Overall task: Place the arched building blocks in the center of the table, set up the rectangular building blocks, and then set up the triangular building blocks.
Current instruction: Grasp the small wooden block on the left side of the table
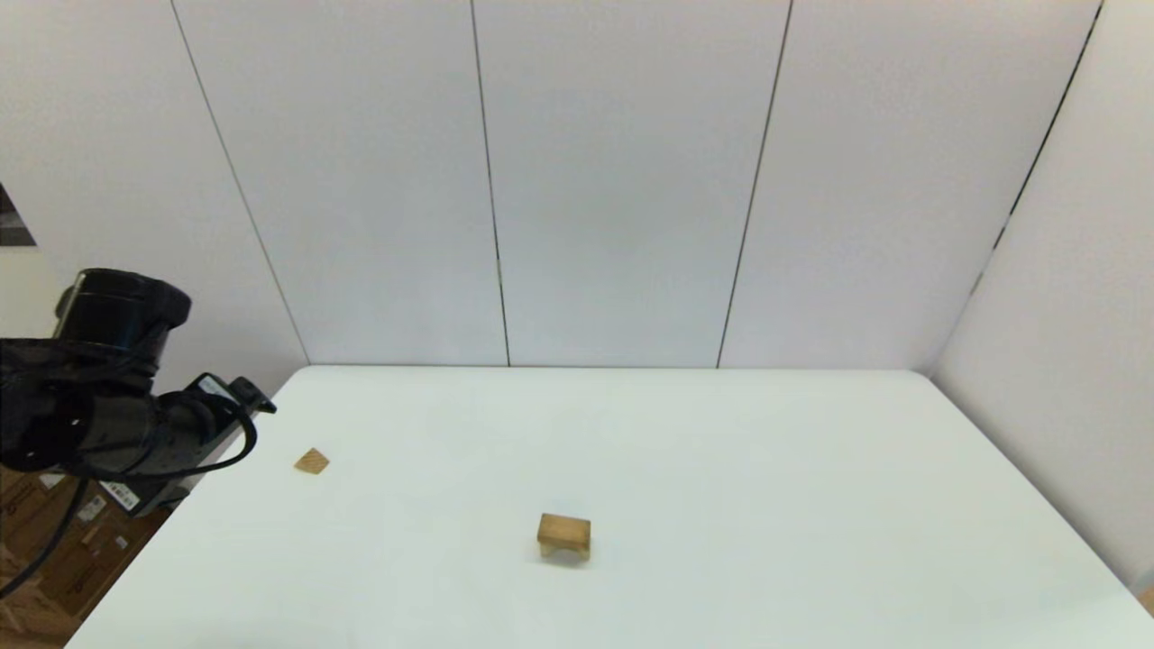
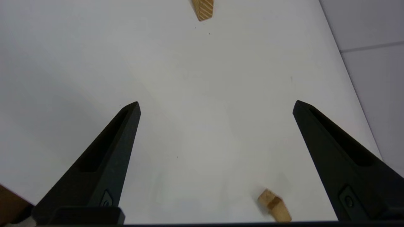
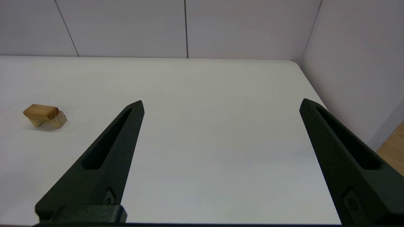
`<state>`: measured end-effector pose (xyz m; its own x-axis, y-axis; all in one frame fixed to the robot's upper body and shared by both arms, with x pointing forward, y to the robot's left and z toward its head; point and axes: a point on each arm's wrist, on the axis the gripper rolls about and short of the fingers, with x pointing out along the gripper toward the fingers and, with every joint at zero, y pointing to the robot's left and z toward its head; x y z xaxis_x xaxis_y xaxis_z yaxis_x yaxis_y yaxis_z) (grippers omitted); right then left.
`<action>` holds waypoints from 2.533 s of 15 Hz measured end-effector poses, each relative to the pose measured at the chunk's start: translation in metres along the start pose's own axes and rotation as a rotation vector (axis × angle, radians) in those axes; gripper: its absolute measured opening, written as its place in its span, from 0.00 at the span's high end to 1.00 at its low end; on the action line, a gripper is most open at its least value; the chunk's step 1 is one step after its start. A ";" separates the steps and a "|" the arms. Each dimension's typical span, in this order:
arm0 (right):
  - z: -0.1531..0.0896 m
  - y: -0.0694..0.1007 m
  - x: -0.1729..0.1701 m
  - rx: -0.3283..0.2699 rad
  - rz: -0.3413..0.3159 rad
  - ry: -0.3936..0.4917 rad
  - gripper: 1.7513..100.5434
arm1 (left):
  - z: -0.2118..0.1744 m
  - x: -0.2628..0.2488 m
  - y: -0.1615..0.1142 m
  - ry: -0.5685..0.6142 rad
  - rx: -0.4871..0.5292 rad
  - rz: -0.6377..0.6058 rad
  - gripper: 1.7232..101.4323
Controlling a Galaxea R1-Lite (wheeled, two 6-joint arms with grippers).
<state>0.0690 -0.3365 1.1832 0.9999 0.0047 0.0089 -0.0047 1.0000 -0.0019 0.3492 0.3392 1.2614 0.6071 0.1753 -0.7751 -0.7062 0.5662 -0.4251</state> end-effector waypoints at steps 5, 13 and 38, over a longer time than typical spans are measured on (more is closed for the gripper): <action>0.000 0.000 0.000 0.000 0.000 0.000 0.03 | 0.014 0.057 -0.023 0.057 -0.089 0.134 0.04; 0.000 0.000 0.000 0.000 0.000 0.000 0.03 | 0.028 0.123 -0.047 0.130 -0.170 0.252 0.04; 0.000 0.000 0.000 0.000 0.000 0.000 0.03 | 0.041 0.229 -0.045 0.157 -0.170 0.392 0.04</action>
<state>0.0690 -0.3365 1.1832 1.0000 0.0045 0.0085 -0.0045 1.0000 -0.0019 0.5351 0.3866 1.1222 0.2291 0.2184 -0.9486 -0.9293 0.3390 -0.1464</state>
